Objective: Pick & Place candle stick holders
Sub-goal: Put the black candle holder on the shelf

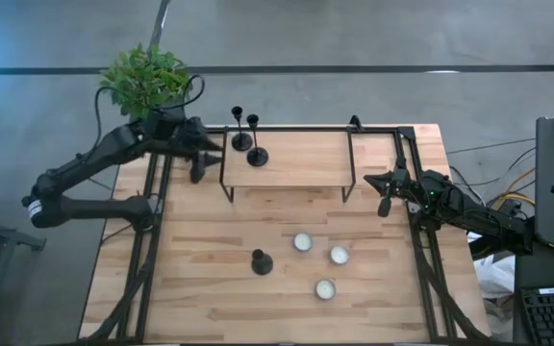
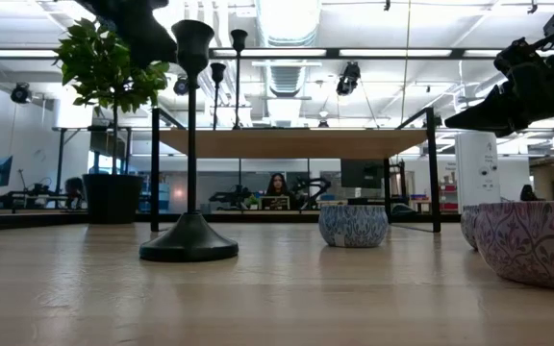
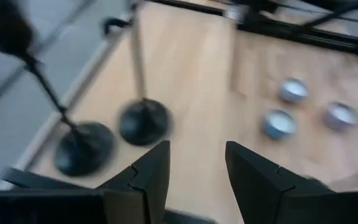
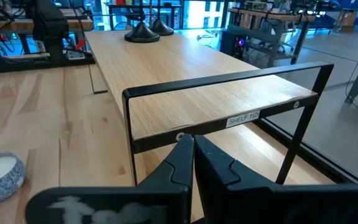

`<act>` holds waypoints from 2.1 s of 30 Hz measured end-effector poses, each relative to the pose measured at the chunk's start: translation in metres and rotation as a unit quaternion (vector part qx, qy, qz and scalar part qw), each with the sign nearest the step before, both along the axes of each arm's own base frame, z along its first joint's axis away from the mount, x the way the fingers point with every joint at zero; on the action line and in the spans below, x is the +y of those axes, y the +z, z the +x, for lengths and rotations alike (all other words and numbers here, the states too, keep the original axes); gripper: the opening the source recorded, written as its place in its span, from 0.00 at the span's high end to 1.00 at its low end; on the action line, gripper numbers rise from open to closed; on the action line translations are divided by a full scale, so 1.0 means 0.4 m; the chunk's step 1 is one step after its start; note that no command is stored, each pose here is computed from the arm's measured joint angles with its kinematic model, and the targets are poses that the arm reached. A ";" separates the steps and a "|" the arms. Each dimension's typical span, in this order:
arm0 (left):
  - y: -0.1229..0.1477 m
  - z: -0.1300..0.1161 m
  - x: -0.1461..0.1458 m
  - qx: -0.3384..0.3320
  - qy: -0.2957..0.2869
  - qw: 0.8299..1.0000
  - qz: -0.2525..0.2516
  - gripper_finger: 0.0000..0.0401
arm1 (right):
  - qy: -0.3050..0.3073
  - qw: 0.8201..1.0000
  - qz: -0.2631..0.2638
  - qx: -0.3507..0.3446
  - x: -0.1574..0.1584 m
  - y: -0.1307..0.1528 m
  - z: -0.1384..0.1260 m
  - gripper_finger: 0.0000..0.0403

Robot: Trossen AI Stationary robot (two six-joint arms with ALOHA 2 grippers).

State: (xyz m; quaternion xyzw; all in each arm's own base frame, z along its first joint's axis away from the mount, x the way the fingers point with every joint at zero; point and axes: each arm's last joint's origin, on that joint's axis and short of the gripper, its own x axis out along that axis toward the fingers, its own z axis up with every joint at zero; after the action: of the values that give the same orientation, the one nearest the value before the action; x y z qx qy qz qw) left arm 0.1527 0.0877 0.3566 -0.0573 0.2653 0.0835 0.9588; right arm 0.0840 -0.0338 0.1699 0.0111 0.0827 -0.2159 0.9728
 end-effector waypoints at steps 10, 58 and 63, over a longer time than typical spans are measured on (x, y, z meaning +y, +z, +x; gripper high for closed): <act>0.018 -0.076 -0.104 -0.058 -0.178 0.966 -0.179 0.60 | 0.000 1.000 0.000 0.000 0.000 0.000 0.000 0.98; -0.241 0.052 -0.404 0.177 -0.272 0.945 -0.046 0.61 | 0.000 1.000 0.000 0.000 0.000 0.000 0.000 0.98; -0.309 0.080 -0.417 0.087 -0.279 0.955 -0.051 0.62 | 0.000 1.000 0.000 0.000 0.000 0.000 0.000 0.98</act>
State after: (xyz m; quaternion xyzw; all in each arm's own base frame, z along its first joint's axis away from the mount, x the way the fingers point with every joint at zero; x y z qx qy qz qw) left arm 0.1848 -0.0792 0.2331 -0.0221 0.3570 -0.1958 0.9131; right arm 0.0840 -0.0338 0.1698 0.0111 0.0829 -0.2159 0.9728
